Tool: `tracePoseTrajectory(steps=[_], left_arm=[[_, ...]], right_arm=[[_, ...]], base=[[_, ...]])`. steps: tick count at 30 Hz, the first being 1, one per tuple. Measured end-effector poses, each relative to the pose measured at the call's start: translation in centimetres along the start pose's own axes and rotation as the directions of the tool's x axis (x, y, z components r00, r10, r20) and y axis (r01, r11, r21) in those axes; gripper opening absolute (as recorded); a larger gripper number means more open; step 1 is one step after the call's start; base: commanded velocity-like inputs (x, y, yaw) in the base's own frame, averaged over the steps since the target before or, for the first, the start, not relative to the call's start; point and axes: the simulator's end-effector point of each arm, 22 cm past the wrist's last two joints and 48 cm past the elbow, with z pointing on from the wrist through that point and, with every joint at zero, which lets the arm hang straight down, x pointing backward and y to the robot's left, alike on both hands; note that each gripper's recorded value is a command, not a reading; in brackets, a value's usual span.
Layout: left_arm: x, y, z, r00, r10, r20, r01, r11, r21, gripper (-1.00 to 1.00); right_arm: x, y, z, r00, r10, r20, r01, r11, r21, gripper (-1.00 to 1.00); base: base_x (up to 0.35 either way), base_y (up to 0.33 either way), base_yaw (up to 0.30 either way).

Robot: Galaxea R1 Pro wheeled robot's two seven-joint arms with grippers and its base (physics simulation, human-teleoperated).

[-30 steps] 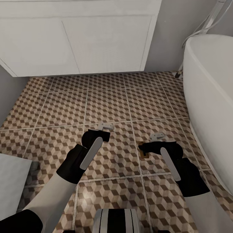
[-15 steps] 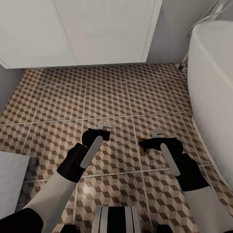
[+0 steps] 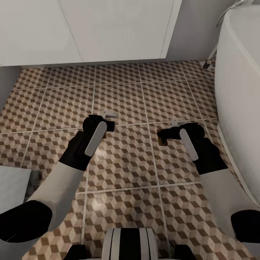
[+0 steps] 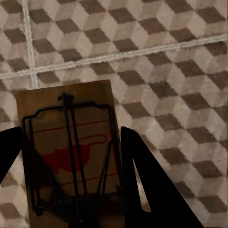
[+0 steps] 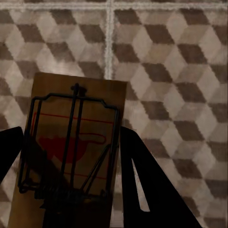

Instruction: Take the four mousetraps from the cabinet in the bathroom and place them on the bathroom floor. Make sure all four end up on the same floor surface, and ensure that at least two of them are either under or directly next to the same bathroom sink.

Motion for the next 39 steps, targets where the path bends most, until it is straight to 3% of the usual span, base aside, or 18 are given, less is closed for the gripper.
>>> tracePoseTrajectory(steps=[6, 13, 23, 39], left_arm=[[-2.9, 1.1, 1.8, 1.0, -0.001, -0.013, 0.001, 1.0, -0.03, -1.0], [-2.4, 1.3, 4.0, 0.998, 0.004, -0.056, -0.006, 0.999, -0.037, -1.0], [-1.9, 1.8, 7.1, 0.993, 0.014, -0.119, -0.021, 0.998, -0.052, -1.0], [-1.8, 1.8, 10.7, 0.985, 0.022, -0.168, -0.032, 0.998, -0.055, -1.0]], right_arm=[[-3.9, 0.7, 1.4, 1.0, 0.01, 0.001, -0.01, 1.0, -0.009, -1.0], [-4.5, 2.0, 4.1, 0.998, 0.017, -0.067, -0.018, 1.0, -0.019, -1.0], [-4.9, 4.2, 7.0, 0.99, -0.009, -0.141, 0.005, 1.0, -0.028, -1.0], [-6.7, 3.2, 10.0, 0.982, -0.006, -0.188, 0.006, 1.0, -0.002, -1.0]], base=[[0.0, 0.0, 0.0], [0.0, 0.0, 0.0], [0.0, 0.0, 0.0], [0.0, 0.0, 0.0]])
